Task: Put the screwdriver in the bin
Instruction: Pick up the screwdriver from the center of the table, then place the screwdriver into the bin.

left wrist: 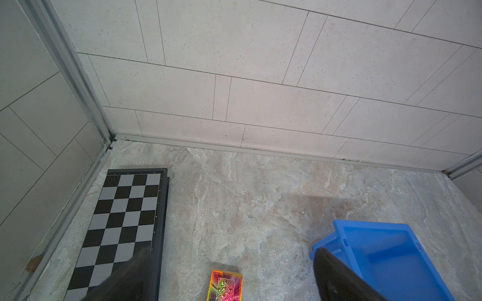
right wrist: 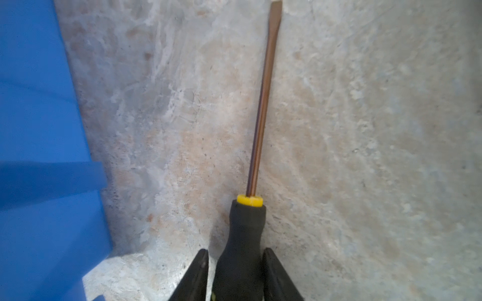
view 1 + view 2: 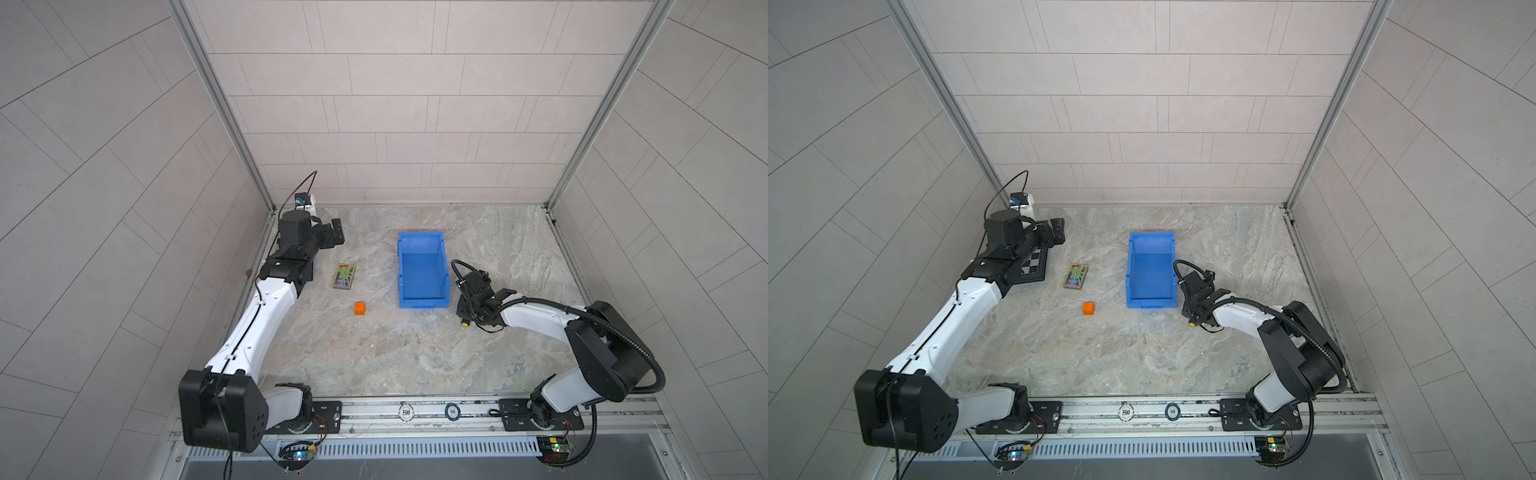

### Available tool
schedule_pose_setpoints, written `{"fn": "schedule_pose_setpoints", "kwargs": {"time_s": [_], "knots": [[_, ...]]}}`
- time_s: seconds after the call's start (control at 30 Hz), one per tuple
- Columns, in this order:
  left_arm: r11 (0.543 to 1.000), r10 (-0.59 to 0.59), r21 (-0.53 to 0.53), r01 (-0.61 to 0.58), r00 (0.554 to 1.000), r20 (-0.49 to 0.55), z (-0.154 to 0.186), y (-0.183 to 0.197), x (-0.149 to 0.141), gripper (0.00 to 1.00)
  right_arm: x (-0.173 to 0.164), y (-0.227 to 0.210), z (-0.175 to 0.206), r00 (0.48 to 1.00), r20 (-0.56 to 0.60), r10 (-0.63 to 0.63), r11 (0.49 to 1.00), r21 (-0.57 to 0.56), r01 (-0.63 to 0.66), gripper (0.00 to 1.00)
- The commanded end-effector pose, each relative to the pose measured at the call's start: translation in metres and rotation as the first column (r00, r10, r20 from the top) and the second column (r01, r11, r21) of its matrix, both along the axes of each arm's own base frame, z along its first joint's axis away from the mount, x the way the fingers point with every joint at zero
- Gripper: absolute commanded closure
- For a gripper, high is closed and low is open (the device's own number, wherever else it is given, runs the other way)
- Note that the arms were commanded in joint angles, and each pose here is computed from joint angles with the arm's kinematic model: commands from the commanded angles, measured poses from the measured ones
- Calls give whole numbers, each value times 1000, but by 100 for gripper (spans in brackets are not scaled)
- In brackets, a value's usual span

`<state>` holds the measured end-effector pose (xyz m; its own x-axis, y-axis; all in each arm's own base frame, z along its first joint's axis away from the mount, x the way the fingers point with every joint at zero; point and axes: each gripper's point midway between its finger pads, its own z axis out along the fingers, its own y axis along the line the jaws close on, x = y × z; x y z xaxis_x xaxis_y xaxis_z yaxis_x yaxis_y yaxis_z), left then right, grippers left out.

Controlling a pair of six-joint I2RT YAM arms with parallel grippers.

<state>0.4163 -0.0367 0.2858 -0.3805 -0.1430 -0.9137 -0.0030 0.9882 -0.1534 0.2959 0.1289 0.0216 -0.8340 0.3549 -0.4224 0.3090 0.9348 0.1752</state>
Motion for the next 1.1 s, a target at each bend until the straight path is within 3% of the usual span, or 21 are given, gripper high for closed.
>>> {"fn": "schedule_pose_setpoints", "kwargs": {"time_s": [0.0, 0.27, 0.6, 0.87, 1.07], "knots": [[1000, 3, 10, -3, 1000, 31, 14, 1, -3, 0, -15, -11, -14, 998, -51, -27, 999, -42, 25, 68], [1000, 12, 14, -12, 1000, 26, 14, 2, -3, 0, -12, -20, 10, 1000, 2, -19, 996, -87, 19, 73], [999, 27, 24, -28, 999, 22, 14, 6, -4, 1, 16, -11, 104, 977, 185, 106, 990, -114, -86, 73], [998, 50, 27, -50, 999, 16, 16, 12, -5, 0, 60, 37, 178, 921, 291, 259, 965, -123, -232, 74], [997, 65, 33, -65, 998, 18, 17, 17, -6, 1, 85, 102, 182, 882, 302, 362, 932, -112, -344, 73]]}}
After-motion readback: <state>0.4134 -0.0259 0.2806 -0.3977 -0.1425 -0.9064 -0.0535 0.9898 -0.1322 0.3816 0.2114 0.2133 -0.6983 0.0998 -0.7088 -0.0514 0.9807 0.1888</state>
